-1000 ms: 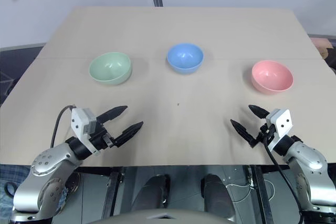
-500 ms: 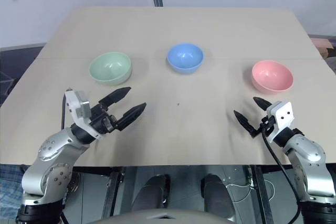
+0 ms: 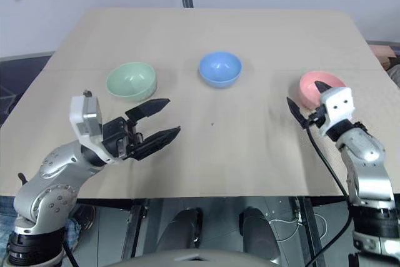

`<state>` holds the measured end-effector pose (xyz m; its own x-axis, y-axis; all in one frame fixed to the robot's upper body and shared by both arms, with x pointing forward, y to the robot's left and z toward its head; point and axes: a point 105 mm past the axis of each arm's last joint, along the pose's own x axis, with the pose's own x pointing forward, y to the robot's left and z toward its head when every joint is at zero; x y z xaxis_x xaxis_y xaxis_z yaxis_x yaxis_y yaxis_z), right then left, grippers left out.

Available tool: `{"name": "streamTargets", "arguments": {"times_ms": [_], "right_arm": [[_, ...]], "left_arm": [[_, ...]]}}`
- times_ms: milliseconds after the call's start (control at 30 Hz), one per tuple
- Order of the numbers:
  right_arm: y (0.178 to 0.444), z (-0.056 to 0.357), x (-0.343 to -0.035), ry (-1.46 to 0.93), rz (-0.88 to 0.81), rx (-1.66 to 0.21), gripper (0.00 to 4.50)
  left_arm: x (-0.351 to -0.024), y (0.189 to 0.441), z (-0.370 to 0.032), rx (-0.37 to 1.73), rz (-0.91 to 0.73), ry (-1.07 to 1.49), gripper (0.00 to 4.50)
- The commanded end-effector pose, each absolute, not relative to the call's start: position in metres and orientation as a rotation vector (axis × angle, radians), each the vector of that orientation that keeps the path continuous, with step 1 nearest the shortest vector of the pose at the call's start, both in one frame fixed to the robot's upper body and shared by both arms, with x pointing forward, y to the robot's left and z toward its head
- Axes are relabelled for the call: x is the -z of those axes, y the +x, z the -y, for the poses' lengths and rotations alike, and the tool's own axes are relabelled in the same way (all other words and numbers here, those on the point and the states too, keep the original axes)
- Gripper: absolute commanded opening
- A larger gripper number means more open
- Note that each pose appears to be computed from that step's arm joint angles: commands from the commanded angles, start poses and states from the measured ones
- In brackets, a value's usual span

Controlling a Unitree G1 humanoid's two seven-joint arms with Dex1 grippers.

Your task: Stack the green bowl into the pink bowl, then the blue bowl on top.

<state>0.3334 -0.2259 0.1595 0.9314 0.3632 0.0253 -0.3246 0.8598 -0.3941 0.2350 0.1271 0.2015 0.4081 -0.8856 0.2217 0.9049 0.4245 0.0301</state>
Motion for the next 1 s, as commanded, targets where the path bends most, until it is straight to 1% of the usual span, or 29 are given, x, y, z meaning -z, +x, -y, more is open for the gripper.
{"name": "streamTargets", "arguments": {"times_ms": [33,267,367,433,467,500,533,567,667,800,867,933,967,1000], "right_arm": [[0.344,0.230,-0.151,-0.463,-0.010,-0.345,4.43],[0.361,0.234,-0.142,-0.498,-0.264,-0.393,4.43],[0.364,0.233,-0.141,-0.488,-0.317,-0.412,3.66],[0.367,0.233,-0.142,-0.501,-0.327,-0.419,2.71],[0.368,0.233,-0.142,-0.506,-0.329,-0.419,2.71],[0.369,0.234,-0.141,-0.507,-0.337,-0.419,2.22],[0.369,0.235,-0.141,-0.511,-0.343,-0.420,1.63],[0.370,0.236,-0.140,-0.516,-0.347,-0.421,1.39],[0.371,0.239,-0.141,-0.525,-0.347,-0.417,0.05],[0.373,0.241,-0.146,-0.553,-0.327,-0.408,0.05],[0.373,0.237,-0.150,-0.594,-0.296,-0.432,0.05],[0.371,0.226,-0.154,-0.606,-0.247,-0.477,0.05],[0.368,0.213,-0.157,-0.577,-0.211,-0.529,0.05],[0.359,0.191,-0.160,-0.526,-0.163,-0.628,0.05]], "left_arm": [[-0.207,0.230,-0.122,1.162,0.239,-0.084,4.50],[-0.206,0.230,-0.119,1.167,0.244,-0.085,4.50],[-0.205,0.229,-0.119,1.160,0.243,-0.087,4.50],[-0.205,0.228,-0.119,1.152,0.244,-0.087,4.50],[-0.204,0.228,-0.119,1.149,0.244,-0.087,4.50],[-0.204,0.228,-0.119,1.144,0.246,-0.087,4.50],[-0.204,0.228,-0.119,1.139,0.248,-0.089,4.50],[-0.204,0.228,-0.119,1.136,0.249,-0.090,4.50],[-0.204,0.227,-0.118,1.131,0.249,-0.092,4.50],[-0.203,0.227,-0.119,1.128,0.247,-0.090,4.50],[-0.203,0.228,-0.119,1.128,0.247,-0.089,4.50],[-0.203,0.228,-0.120,1.129,0.246,-0.089,4.50],[-0.203,0.228,-0.120,1.130,0.245,-0.088,4.50],[-0.203,0.229,-0.120,1.131,0.244,-0.088,4.50]]}}
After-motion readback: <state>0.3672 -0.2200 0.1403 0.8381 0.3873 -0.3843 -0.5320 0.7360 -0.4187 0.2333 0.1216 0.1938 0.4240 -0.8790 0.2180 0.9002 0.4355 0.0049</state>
